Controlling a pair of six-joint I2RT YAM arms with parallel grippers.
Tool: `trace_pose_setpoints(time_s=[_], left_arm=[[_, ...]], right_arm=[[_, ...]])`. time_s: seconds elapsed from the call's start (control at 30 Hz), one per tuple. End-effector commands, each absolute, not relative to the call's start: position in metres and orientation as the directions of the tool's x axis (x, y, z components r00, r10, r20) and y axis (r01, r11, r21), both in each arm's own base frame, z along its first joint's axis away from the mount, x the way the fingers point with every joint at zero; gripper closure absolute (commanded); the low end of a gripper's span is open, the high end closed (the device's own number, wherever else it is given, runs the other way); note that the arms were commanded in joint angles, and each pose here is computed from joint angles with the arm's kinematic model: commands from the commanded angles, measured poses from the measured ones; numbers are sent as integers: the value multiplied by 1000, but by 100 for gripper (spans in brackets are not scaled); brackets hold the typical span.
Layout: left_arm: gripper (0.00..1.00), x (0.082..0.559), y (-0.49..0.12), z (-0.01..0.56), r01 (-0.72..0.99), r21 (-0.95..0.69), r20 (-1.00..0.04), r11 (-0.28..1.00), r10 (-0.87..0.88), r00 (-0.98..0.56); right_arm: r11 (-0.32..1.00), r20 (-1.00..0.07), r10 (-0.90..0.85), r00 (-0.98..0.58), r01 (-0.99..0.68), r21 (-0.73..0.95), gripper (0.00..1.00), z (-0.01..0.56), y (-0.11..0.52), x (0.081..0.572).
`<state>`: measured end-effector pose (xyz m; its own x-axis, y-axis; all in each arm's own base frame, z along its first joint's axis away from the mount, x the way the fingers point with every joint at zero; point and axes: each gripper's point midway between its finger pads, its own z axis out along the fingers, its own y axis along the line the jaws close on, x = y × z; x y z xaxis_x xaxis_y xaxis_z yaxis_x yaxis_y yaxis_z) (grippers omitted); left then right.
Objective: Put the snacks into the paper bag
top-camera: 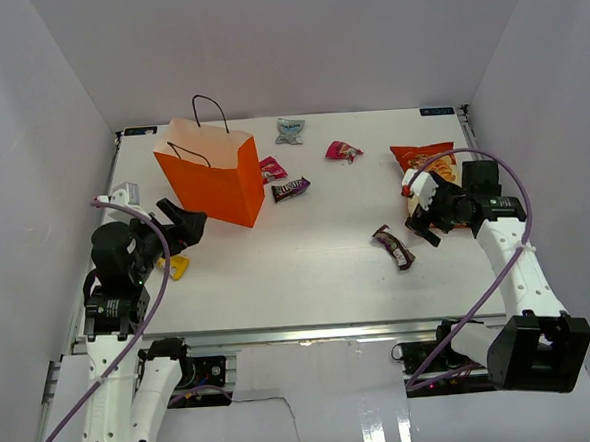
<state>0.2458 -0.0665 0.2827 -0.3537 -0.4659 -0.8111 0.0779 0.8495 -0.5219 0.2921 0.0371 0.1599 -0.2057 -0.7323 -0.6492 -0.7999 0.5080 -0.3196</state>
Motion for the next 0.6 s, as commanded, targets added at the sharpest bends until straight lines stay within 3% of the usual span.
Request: trace_pose_setpoints(time_s=[0.0,0.03,0.13,0.17,0.37,0.57], left_arm=[[2,239,-74,279,107,-541,-798,834,-469,-379],[2,238,-75,277,107,-545,-793,832,-469,-388],[2,234,-79,280,127,-555,-790,822,-473,-390],[2,233,-80,282,135,-557,-790,819,-473,-390],[2,227,-84,288,164,-557,-792,814,-461,-400],[2,225,-86,286,169,-564,-785,808,-463,-411]], right_arm=[[121,-481,-870,105,-902,-415,3,147,36,274],[36,-436,-883,174,-901,-432,0,143,33,277],[17,-425,-886,185,-904,-428,0,143,19,290],[18,-432,-883,185,-906,-423,4,145,19,294],[54,-424,-897,122,-923,-380,6,134,10,314],[88,-288,-957,34,-913,-399,9,93,-22,335]])
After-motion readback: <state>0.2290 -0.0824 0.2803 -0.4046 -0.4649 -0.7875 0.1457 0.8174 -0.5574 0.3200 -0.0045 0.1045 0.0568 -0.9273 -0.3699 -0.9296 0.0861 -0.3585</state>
